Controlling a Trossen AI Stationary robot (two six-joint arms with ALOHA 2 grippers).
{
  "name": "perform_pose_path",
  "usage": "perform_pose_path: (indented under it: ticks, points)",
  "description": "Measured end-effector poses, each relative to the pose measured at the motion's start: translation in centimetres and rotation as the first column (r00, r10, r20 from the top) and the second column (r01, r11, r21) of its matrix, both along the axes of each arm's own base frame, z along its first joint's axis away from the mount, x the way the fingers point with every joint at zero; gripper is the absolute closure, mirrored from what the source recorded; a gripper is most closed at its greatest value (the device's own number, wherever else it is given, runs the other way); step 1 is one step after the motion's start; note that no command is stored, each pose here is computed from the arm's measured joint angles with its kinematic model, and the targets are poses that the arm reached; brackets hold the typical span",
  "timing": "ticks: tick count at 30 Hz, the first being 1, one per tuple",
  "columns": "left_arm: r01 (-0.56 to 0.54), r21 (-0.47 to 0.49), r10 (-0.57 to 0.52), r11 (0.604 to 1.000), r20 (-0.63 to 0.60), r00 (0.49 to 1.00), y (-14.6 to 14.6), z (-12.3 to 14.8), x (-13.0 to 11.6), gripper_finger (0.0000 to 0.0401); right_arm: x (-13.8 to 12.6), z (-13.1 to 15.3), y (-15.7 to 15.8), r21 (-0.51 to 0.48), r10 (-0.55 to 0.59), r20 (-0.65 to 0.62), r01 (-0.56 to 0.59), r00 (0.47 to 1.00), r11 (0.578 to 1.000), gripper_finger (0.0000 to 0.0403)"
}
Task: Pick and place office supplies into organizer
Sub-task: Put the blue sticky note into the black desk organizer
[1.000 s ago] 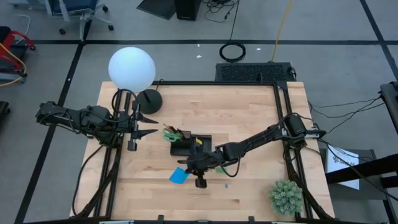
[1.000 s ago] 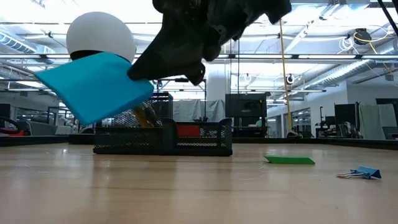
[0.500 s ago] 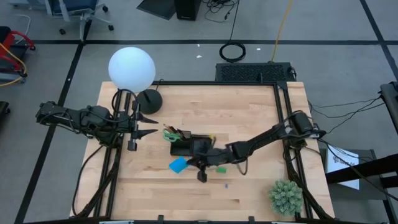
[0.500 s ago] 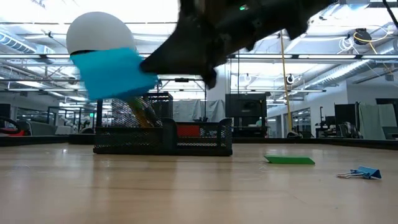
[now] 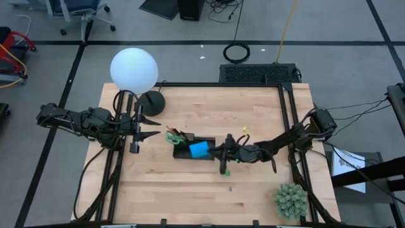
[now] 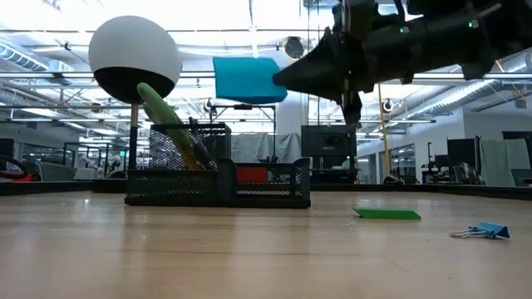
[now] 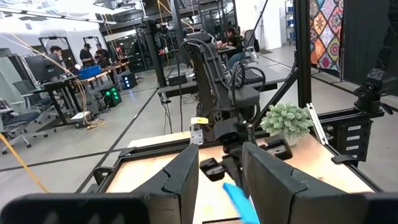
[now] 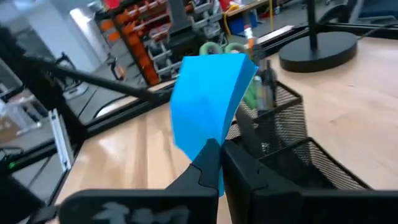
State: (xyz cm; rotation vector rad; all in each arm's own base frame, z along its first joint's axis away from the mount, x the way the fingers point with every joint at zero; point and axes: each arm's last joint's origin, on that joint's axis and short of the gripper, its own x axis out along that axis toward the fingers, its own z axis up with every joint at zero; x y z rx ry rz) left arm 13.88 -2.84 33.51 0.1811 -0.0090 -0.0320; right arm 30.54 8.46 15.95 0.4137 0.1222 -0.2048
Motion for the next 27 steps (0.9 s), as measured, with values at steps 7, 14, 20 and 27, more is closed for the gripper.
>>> perform_pose_path:
  ticks: [7, 14, 20, 27]
  points:
    - [0.000, 0.001, 0.000, 1.000, 0.008, 1.000, 0.0, 0.1, 0.0, 0.0270, 0.4, -1.5, -0.7, 0.006, -0.066, -0.036, 0.066, 0.997, 0.998, 0.0403]
    - [0.000, 0.000, 0.000, 1.000, 0.006, 1.000, 0.0, 0.1, 0.0, 0.0270, 0.5, -2.6, -0.9, 0.024, -0.133, -0.067, 0.135, 0.989, 0.991, 0.0403]
    - [0.000, 0.001, 0.000, 1.000, 0.007, 1.000, 0.0, 0.1, 0.0, 0.0270, 0.4, -2.9, -1.0, 0.014, -0.160, -0.092, 0.162, 0.983, 0.987, 0.0403]
    - [0.000, 0.001, 0.000, 1.000, 0.007, 1.000, 0.0, 0.1, 0.0, 0.0270, 0.2, -3.4, -0.9, 0.036, -0.164, -0.136, 0.171, 0.977, 0.985, 0.0403]
